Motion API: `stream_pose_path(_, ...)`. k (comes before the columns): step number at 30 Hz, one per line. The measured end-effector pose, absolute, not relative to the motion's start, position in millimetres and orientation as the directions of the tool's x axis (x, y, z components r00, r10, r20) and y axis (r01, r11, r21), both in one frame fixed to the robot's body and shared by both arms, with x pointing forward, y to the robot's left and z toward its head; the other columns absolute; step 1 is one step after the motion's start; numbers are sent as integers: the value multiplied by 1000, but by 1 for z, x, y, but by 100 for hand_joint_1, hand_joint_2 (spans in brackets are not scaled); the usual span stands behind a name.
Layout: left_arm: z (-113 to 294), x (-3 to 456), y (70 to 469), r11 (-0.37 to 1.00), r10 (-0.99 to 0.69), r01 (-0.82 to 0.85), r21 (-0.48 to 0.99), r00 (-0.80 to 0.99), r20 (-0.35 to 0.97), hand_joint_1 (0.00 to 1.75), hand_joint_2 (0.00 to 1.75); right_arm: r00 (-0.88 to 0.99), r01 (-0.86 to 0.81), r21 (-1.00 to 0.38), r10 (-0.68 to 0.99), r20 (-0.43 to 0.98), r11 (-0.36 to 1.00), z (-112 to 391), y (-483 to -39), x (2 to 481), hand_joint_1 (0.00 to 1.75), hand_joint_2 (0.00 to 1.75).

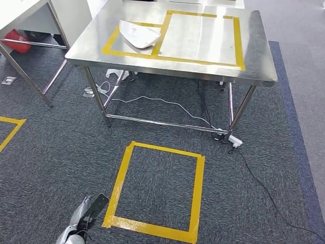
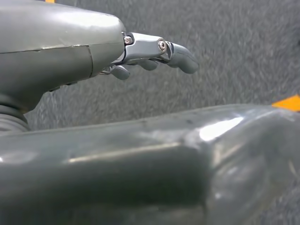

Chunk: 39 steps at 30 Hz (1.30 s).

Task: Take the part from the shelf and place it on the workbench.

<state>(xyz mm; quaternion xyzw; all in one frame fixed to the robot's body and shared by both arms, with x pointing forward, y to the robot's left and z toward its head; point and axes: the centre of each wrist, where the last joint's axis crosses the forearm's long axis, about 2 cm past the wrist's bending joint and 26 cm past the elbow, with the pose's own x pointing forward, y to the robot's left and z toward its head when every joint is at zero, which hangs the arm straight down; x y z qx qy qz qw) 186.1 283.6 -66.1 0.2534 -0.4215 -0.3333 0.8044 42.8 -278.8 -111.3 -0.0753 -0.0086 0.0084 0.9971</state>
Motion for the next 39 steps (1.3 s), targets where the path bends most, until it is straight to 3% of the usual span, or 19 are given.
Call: stream_pose_path(39, -72, 175, 276, 674, -727, 342, 654, 464, 506, 0, 0, 1000, -12, -150, 14, 13, 989, -111, -279, 43, 0, 0)
